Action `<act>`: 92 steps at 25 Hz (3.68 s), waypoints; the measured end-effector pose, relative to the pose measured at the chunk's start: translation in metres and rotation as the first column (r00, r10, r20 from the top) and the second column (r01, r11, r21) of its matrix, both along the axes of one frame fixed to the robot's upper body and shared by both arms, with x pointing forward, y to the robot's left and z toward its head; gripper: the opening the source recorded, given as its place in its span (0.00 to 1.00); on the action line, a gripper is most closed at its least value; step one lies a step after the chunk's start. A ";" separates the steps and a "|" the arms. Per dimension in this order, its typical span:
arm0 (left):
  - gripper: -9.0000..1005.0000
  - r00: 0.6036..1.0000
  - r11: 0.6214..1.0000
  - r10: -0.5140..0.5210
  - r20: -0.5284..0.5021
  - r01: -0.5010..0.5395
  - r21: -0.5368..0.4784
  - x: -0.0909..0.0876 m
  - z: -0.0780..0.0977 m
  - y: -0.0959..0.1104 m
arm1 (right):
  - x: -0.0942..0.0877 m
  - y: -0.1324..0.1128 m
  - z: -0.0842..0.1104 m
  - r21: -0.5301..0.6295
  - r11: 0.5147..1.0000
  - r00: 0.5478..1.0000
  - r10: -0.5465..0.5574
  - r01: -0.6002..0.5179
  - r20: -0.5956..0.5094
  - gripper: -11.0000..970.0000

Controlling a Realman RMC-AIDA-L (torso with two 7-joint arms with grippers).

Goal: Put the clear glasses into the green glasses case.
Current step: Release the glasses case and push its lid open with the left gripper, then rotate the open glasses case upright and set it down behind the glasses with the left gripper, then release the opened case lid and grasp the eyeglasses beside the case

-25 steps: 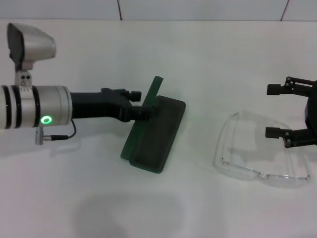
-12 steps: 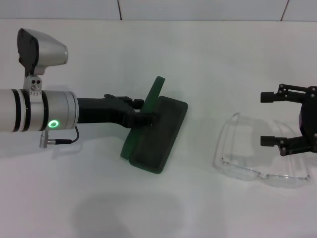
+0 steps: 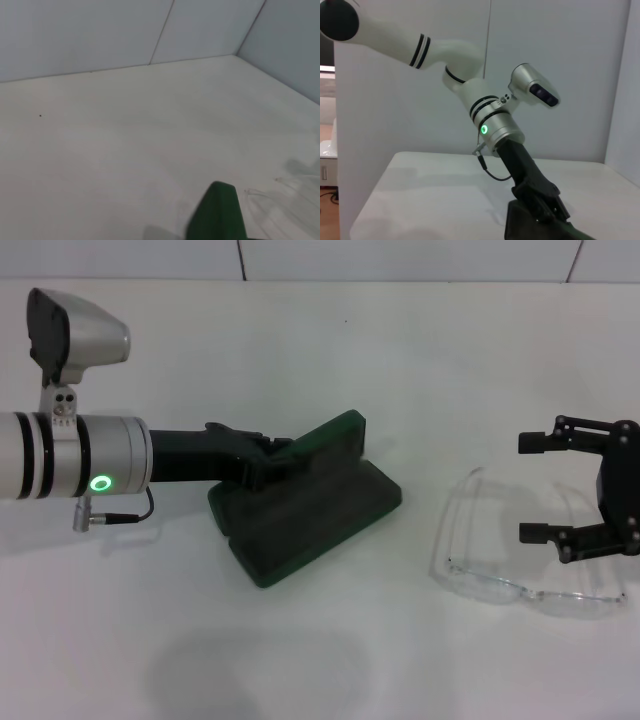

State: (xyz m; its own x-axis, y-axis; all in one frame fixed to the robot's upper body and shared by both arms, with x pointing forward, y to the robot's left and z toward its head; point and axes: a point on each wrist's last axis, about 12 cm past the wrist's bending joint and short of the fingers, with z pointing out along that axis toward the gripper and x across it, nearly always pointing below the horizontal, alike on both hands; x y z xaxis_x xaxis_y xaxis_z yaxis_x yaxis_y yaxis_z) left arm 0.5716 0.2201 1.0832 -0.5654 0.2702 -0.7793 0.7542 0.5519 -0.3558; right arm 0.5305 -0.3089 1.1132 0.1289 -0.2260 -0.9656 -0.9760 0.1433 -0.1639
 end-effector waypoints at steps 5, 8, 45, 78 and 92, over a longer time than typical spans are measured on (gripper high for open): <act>0.33 1.000 1.000 -0.007 0.014 0.007 0.012 0.002 0.002 0.001 | -0.001 0.003 -0.001 -0.009 1.000 1.000 0.013 -0.013 0.007 0.90; 0.28 0.999 1.000 -0.018 0.037 0.017 0.021 0.004 0.006 0.001 | -0.002 0.003 -0.001 -0.011 1.000 1.000 0.013 -0.013 0.007 0.90; 0.23 0.691 0.811 -0.577 0.436 0.418 0.410 0.038 0.037 -0.059 | -0.023 0.030 -0.025 -0.088 0.982 0.986 0.168 -0.168 -0.005 0.90; 0.40 0.668 0.912 -0.408 0.622 0.335 0.238 0.032 0.055 -0.048 | -0.022 0.030 -0.024 -0.085 0.984 0.987 0.159 -0.158 0.002 0.90; 0.60 0.631 0.923 0.295 0.718 0.007 -0.385 -0.048 0.003 0.029 | 0.020 0.050 0.016 -0.122 0.971 0.977 0.210 -0.206 0.024 0.90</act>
